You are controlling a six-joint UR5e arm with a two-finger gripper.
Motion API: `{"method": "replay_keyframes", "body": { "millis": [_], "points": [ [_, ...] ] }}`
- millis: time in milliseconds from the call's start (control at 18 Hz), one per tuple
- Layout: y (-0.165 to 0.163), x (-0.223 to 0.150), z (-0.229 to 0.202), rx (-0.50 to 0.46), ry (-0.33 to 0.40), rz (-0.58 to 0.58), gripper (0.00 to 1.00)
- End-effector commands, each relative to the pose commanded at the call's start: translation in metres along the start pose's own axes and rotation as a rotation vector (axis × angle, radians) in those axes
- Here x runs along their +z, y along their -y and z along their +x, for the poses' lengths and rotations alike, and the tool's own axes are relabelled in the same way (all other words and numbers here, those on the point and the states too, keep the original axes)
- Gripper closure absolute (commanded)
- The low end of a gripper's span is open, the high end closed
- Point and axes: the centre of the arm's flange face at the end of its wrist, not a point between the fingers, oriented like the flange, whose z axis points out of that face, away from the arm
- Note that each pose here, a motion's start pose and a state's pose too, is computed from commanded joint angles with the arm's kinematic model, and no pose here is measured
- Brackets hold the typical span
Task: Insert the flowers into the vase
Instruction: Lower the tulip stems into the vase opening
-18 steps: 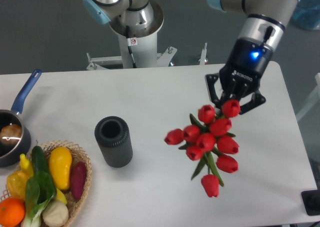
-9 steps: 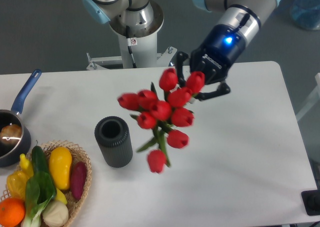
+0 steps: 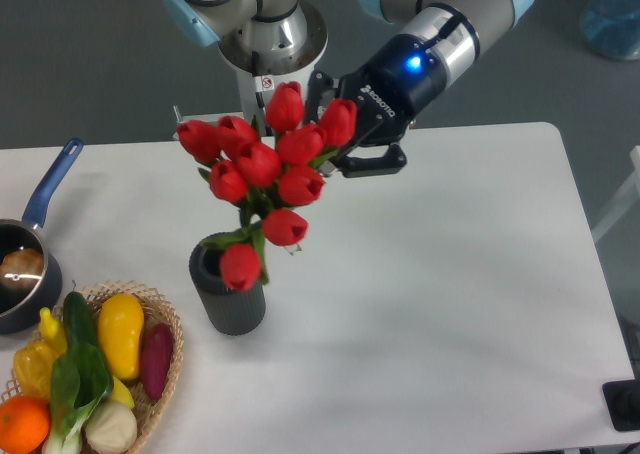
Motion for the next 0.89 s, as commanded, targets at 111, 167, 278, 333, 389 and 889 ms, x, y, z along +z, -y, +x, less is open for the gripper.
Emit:
{"method": "replay_keyframes", "body": {
  "millis": [111,167,278,333,389,889],
  "points": [
    [0.000,0.003,0.002,0.000,-0.017,0.011,1.00],
    [-0.001,0.006,0.004,-0.001,-0.022,0.008,1.00],
    [-0.005,0.013,0.005,-0.003,-0.034,0.004,1.00],
    [-0.006,0.016,0.006,-0.002,-0.039,0.001,1.00],
    [-0.008,0.020,0.008,-0.006,-0.046,-0.001,1.00],
    [-0.034,0.033,0.016,-0.039,-0.071,-0.012,1.00]
  ]
}}
